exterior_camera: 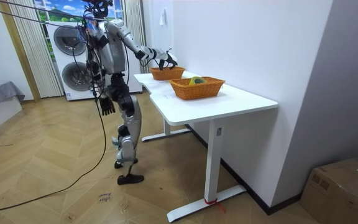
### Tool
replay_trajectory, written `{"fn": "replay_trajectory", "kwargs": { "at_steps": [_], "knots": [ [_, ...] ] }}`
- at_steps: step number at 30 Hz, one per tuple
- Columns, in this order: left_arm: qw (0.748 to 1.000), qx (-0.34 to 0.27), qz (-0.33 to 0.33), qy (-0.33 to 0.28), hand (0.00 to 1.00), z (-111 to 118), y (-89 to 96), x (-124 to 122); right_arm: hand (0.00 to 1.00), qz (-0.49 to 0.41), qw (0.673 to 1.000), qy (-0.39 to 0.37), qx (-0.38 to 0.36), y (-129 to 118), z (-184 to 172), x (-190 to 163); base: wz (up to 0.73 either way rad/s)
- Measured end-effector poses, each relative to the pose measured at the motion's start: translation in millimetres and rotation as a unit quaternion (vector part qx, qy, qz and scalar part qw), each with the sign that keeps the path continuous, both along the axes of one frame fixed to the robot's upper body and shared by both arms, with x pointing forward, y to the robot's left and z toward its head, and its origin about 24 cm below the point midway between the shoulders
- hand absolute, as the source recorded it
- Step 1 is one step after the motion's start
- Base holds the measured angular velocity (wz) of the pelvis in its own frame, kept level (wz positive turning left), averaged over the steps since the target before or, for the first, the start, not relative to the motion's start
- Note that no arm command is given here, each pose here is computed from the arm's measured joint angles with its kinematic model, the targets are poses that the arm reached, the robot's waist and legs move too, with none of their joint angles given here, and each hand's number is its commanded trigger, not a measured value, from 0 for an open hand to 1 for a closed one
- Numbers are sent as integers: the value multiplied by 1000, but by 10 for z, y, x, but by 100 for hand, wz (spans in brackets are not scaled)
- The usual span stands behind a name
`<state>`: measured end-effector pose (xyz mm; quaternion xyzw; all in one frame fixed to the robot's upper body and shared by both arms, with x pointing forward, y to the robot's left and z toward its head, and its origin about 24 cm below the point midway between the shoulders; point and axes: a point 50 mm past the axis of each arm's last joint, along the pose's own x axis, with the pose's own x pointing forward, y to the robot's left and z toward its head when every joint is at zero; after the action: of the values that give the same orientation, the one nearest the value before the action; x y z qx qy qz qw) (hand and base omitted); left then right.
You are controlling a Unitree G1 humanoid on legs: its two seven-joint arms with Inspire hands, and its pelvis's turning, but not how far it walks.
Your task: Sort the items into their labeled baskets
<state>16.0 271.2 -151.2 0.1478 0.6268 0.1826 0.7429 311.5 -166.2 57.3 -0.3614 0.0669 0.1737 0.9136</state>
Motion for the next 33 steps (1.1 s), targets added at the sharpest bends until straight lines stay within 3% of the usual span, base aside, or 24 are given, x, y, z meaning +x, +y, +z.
{"fn": "replay_trajectory", "kwargs": {
  "at_steps": [7,13,24,33],
  "knots": [
    [1000,0,-4,-9,0,3,-5,53,0,-46,997,-35,51,-137,120,44,-3],
    [1000,-4,-11,-29,0,3,-39,90,0,-90,981,-98,144,-242,385,69,-4],
    [999,-15,-3,-39,0,-20,-124,14,0,-129,922,-239,276,-398,898,-177,-13],
    [997,-26,21,-73,0,-16,-144,25,0,-208,869,-317,318,-700,1092,-261,-16]
  ]
}}
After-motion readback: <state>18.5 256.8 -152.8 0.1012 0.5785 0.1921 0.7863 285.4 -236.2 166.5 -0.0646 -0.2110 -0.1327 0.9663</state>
